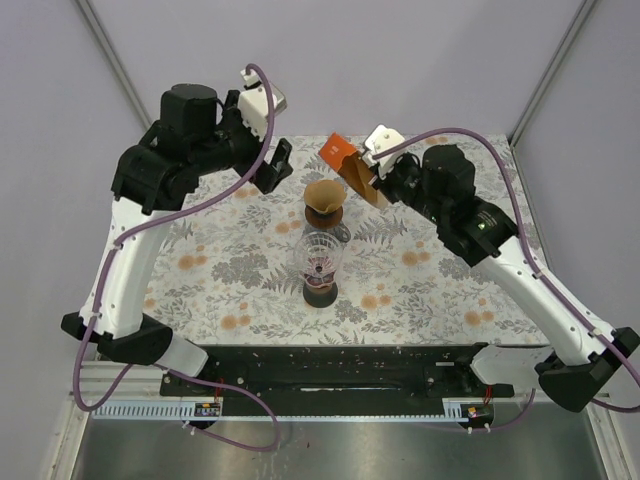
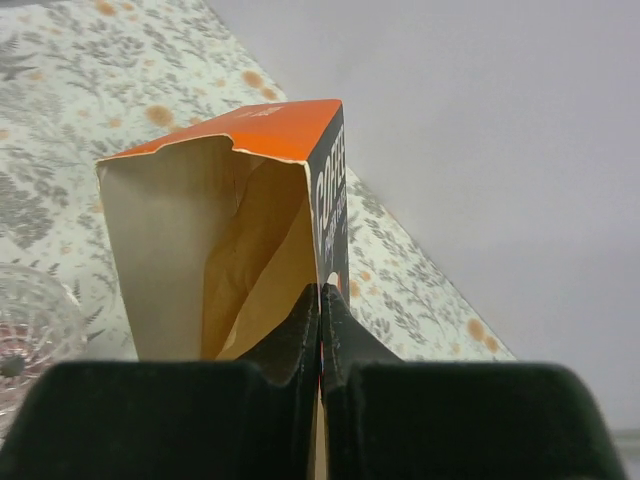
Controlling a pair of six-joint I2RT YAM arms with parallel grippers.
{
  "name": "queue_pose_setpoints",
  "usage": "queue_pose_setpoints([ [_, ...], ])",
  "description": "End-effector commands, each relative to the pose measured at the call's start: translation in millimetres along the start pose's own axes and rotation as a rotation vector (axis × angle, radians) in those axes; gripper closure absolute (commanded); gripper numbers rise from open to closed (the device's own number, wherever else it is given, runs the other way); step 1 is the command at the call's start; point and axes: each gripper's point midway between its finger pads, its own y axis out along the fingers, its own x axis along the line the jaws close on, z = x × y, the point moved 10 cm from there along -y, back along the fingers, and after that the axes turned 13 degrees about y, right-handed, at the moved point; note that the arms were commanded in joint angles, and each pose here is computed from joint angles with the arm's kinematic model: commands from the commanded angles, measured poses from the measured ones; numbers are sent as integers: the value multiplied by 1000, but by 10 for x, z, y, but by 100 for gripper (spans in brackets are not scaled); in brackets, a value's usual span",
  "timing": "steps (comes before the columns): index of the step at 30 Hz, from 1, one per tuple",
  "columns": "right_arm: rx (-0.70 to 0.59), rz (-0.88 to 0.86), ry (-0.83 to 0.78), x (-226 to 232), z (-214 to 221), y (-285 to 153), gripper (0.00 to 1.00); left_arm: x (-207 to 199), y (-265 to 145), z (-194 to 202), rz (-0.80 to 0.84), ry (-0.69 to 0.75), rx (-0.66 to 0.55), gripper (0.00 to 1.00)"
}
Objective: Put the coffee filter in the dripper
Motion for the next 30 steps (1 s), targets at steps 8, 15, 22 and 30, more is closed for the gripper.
queue_pose_setpoints([
  [8,-115,-201,30,396,-304,200,100,-218,35,-561,-32,34,-167,1],
  [15,-106,-164,42,420,-331,223,100,-331,291,-464,-92,78,-48,17],
  [22,-87,-159,49,458,-302,291,100,-399,425,-438,-158,127,17,38],
  [30,-91,-108,47,429,-282,306,100,-465,528,-274,-139,145,92,61],
])
